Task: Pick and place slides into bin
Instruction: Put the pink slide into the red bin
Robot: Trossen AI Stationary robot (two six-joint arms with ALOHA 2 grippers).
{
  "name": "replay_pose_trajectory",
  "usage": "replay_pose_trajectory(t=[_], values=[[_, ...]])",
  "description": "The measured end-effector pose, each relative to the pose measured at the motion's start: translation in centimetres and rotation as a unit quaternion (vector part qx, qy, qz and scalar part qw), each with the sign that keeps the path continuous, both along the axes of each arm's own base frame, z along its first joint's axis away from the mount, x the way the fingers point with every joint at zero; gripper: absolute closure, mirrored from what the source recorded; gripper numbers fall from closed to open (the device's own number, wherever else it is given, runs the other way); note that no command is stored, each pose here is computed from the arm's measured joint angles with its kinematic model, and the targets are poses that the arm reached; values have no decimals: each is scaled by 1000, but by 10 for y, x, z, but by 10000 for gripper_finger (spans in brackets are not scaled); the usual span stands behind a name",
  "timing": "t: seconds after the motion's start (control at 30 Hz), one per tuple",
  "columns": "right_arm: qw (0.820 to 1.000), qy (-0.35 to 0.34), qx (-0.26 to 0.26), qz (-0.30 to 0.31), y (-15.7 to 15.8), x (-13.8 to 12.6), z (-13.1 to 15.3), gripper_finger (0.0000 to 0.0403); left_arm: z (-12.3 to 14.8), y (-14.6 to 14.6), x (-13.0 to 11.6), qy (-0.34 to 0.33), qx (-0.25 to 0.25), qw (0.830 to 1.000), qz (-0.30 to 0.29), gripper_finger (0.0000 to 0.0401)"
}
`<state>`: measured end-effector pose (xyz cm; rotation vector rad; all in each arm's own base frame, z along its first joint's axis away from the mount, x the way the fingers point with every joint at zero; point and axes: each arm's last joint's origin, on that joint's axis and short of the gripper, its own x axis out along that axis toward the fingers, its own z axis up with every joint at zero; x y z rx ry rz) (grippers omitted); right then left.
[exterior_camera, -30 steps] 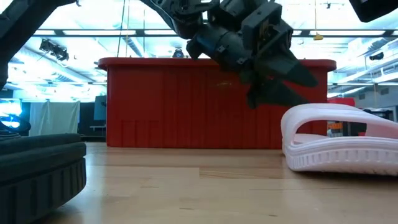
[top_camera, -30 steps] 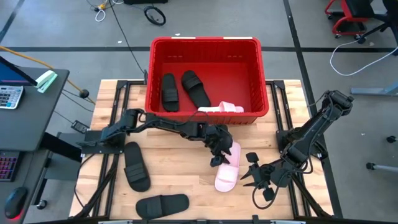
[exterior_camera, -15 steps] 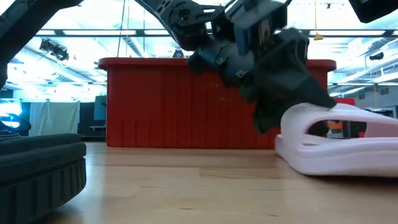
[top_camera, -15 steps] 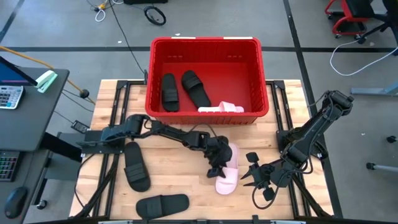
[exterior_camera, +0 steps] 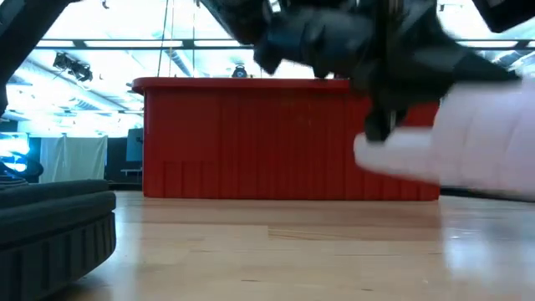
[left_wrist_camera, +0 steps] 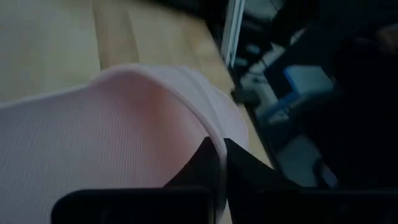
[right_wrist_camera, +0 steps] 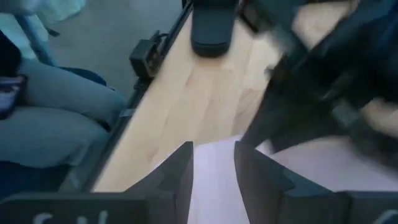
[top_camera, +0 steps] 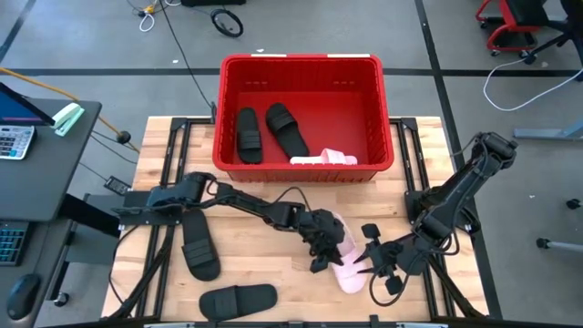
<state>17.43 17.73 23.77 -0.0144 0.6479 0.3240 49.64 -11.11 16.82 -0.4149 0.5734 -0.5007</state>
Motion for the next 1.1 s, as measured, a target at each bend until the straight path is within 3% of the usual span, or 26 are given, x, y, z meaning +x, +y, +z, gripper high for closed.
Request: replay_pose_trajectory(t=[0.2,0.33,0.4,0.5,0.63,0.73,0.8,0.97,1.1], values=[[999,17,44,25,19,-21,1,319,75,-8,-16,-79,25,995,62,389],[994,24,91,54,36,-41,4,345,123,-1,-42,-95,101,982,125,389],[992,14,94,77,42,-47,6,352,157,12,-59,-124,145,963,190,389],[995,-25,58,81,43,-50,7,357,205,43,-81,-177,193,918,296,389],[997,-57,22,56,39,-45,8,357,239,96,-101,-208,194,888,363,387],[996,-67,1,53,35,-38,8,356,248,143,-105,-219,165,867,416,387],[996,-72,-12,49,32,-34,8,356,241,178,-102,-211,129,864,439,390],[996,-78,-31,36,25,-23,8,356,192,257,-82,-161,86,847,500,390],[996,-76,-29,21,20,-17,8,356,152,300,-68,-155,29,840,520,389]])
